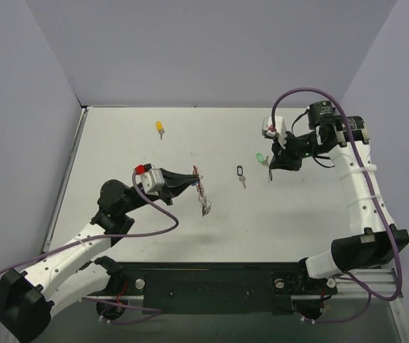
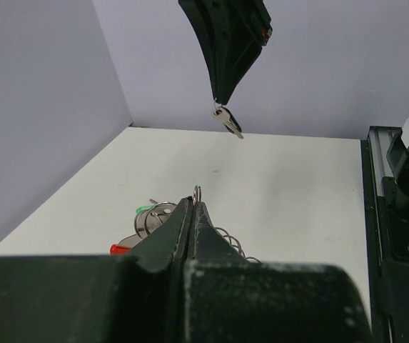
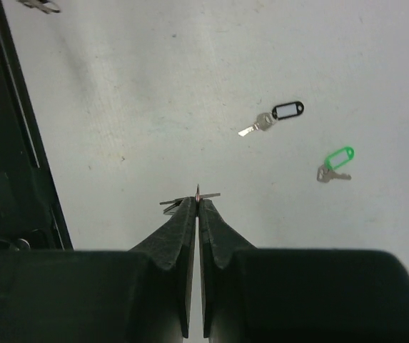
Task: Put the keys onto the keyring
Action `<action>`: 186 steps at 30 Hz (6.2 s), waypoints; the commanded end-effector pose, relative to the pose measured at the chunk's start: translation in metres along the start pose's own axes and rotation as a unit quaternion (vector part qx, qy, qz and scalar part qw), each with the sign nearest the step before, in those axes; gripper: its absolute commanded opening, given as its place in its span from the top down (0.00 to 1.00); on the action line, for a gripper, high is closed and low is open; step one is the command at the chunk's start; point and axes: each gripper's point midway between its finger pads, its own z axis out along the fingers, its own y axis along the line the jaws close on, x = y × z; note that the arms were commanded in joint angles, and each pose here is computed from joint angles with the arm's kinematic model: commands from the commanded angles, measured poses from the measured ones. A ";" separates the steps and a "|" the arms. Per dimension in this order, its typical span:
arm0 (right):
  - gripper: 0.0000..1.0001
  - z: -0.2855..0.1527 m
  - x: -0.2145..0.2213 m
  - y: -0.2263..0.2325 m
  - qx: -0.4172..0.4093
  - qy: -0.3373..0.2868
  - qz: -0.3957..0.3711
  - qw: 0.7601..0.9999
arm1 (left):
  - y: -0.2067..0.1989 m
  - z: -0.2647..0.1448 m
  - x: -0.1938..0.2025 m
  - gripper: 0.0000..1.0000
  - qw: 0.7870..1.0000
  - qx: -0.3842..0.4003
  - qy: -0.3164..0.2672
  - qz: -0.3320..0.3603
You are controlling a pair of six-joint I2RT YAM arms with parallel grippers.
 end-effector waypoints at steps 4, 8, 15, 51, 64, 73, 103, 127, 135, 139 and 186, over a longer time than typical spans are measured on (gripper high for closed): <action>1.00 0.006 -0.041 0.086 -0.114 -0.032 -0.165 0.979 | -0.008 0.010 -0.049 1.00 0.992 0.037 -0.092 0.074; 1.00 0.019 -0.041 0.110 -0.125 -0.023 -0.239 0.963 | -0.019 0.005 -0.038 1.00 0.991 0.050 -0.099 0.078; 1.00 0.037 -0.056 0.121 -0.084 -0.044 -0.291 0.952 | -0.056 0.010 0.001 1.00 0.987 0.099 -0.053 0.112; 1.00 0.069 -0.073 0.145 0.014 -0.163 -0.336 0.928 | -0.060 0.012 0.027 1.00 0.990 0.048 -0.018 0.132; 1.00 0.075 -0.082 0.148 0.016 -0.180 -0.333 0.925 | -0.052 0.010 0.019 1.00 0.991 0.014 -0.033 0.132; 1.00 0.082 -0.082 0.148 0.021 -0.178 -0.340 0.923 | -0.051 0.009 0.014 1.00 0.991 0.008 -0.043 0.126; 1.00 0.087 -0.091 0.148 0.036 -0.189 -0.328 0.925 | -0.057 0.010 0.015 1.00 0.992 0.022 -0.047 0.115; 1.00 0.085 -0.090 0.152 0.026 -0.190 -0.324 0.927 | -0.055 0.010 0.016 1.00 0.992 0.013 -0.044 0.118; 1.00 0.085 -0.091 0.153 0.021 -0.191 -0.322 0.927 | -0.054 0.010 0.015 1.00 0.992 0.013 -0.044 0.119; 1.00 0.083 -0.091 0.155 0.020 -0.193 -0.322 0.926 | -0.054 0.010 0.016 1.00 0.992 0.011 -0.042 0.119; 1.00 0.085 -0.103 0.159 0.014 -0.216 -0.305 0.928 | -0.062 0.013 0.024 1.00 0.991 0.042 -0.026 0.122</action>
